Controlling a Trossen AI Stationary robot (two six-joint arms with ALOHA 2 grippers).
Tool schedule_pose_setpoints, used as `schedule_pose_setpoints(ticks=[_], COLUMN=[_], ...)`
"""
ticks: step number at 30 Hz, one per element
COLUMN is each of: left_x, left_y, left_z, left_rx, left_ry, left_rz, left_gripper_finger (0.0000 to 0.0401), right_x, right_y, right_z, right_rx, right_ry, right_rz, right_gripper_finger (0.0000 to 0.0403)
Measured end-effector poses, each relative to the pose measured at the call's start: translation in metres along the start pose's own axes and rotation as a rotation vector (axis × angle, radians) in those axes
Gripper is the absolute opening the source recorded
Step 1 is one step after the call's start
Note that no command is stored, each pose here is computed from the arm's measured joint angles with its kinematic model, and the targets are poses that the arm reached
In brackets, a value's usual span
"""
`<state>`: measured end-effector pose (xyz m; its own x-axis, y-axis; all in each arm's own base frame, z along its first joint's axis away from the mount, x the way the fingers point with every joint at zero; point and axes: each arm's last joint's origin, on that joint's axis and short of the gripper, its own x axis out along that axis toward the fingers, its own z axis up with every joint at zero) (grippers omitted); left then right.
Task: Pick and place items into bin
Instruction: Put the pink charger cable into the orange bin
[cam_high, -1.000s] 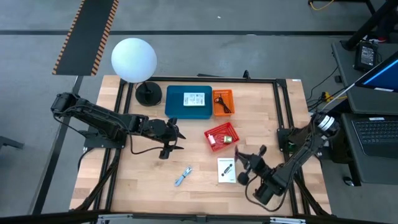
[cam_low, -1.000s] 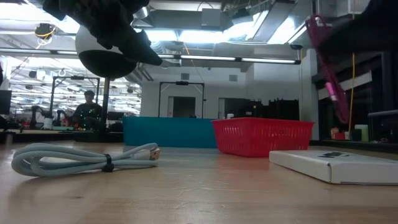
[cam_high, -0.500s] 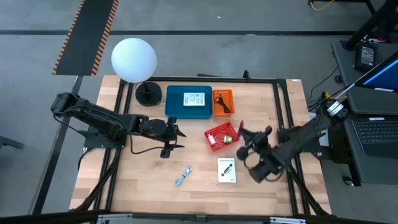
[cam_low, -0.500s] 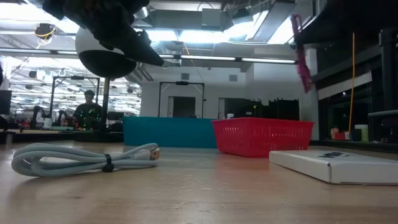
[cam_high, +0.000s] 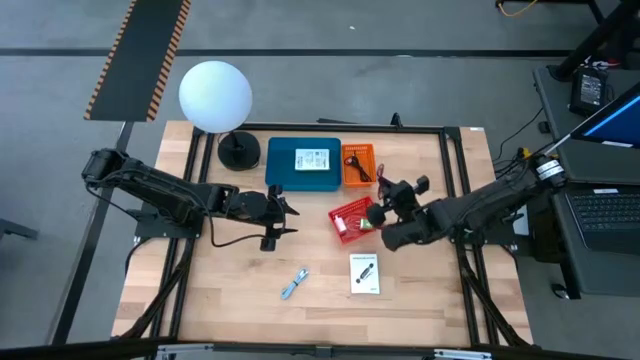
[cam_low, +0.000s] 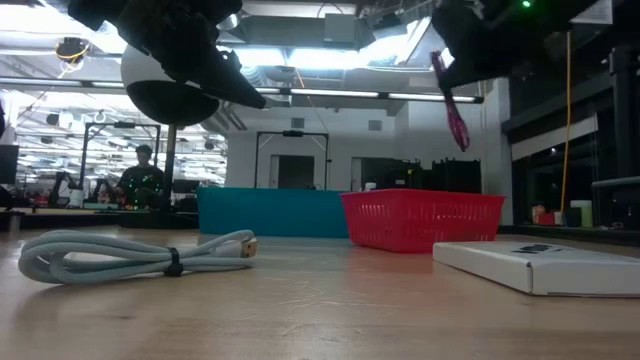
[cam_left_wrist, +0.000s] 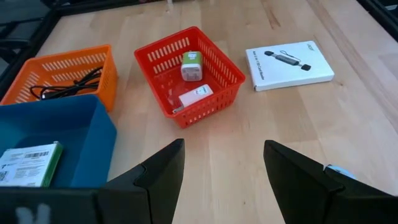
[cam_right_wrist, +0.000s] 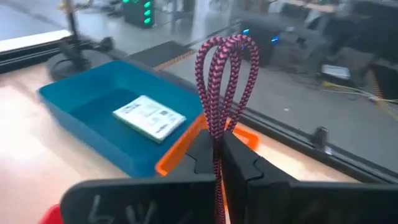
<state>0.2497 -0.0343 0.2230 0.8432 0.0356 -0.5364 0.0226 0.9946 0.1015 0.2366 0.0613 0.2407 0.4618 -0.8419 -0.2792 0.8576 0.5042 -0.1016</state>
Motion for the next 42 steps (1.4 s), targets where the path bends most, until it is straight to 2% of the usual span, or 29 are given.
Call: schedule_pose_setpoints(ticks=[6,12,18,25,42], left_x=[0.000,0.000,0.000,0.000,0.000], left_y=[0.000,0.000,0.000,0.000,0.000], left_z=[0.000,0.000,0.000,0.000,0.000], left_rx=[0.006,0.045,0.045,0.045,0.079], left_ry=[0.000,0.001,0.001,0.001,0.001], left_rz=[0.000,0.000,0.000,0.000,0.000], left_gripper_finger=[0.0214,0.0214,0.0214,0.0214,0.0214], right_x=[0.023,0.063,0.104,0.138,0.184], right_y=[0.002,-0.013,-0.036,-0.059,-0.048], right_z=[0.028,0.045,0.056,0.052,0.013], right_rx=[-0.028,0.024,0.148,0.203,0.089], right_ry=[0.052,0.136,0.239,0.358,0.472], right_rz=[0.099,0.156,0.241,0.259,0.204], right_gripper_finger=[0.0000,0.0000,0.0000,0.0000,0.0000])
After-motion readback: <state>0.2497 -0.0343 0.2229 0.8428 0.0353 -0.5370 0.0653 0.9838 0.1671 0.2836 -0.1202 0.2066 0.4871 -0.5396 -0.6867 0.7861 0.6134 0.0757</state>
